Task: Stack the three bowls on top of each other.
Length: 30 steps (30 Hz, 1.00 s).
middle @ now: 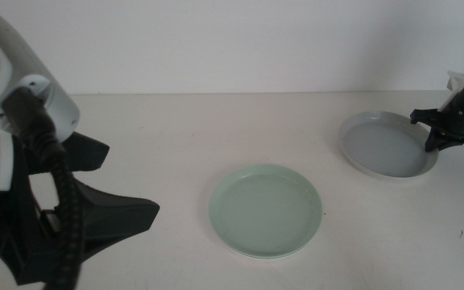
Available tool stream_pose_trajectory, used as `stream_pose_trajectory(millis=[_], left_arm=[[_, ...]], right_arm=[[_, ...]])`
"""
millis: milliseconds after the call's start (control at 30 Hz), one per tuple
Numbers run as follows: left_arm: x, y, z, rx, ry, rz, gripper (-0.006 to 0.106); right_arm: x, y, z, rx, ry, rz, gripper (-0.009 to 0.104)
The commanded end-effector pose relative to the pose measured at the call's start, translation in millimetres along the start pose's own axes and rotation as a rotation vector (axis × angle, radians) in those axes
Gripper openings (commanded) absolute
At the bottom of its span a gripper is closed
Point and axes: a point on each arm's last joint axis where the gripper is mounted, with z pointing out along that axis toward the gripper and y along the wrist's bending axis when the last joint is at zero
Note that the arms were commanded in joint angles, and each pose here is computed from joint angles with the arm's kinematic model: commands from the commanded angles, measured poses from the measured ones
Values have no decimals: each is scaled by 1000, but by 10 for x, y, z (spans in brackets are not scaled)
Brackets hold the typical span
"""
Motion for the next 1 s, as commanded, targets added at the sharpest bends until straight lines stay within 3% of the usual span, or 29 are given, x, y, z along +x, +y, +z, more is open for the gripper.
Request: stream_pose_trajectory(millis=[0, 233, 500, 967], left_arm=[[-121, -15, -84, -5, -91, -12, 105], [-121, -15, -84, -5, -91, -12, 105], [-121, -15, -84, -5, -91, -12, 105], [-122, -12, -77, -5, -89, -13, 105]], right_arm=[[-86, 12, -370, 5, -72, -18, -1], [105, 172, -1099, -84, -162, -39, -1], [876, 395, -1619, -190, -268, -49, -1], [1513, 1662, -1501, -358, -206, -291, -1]])
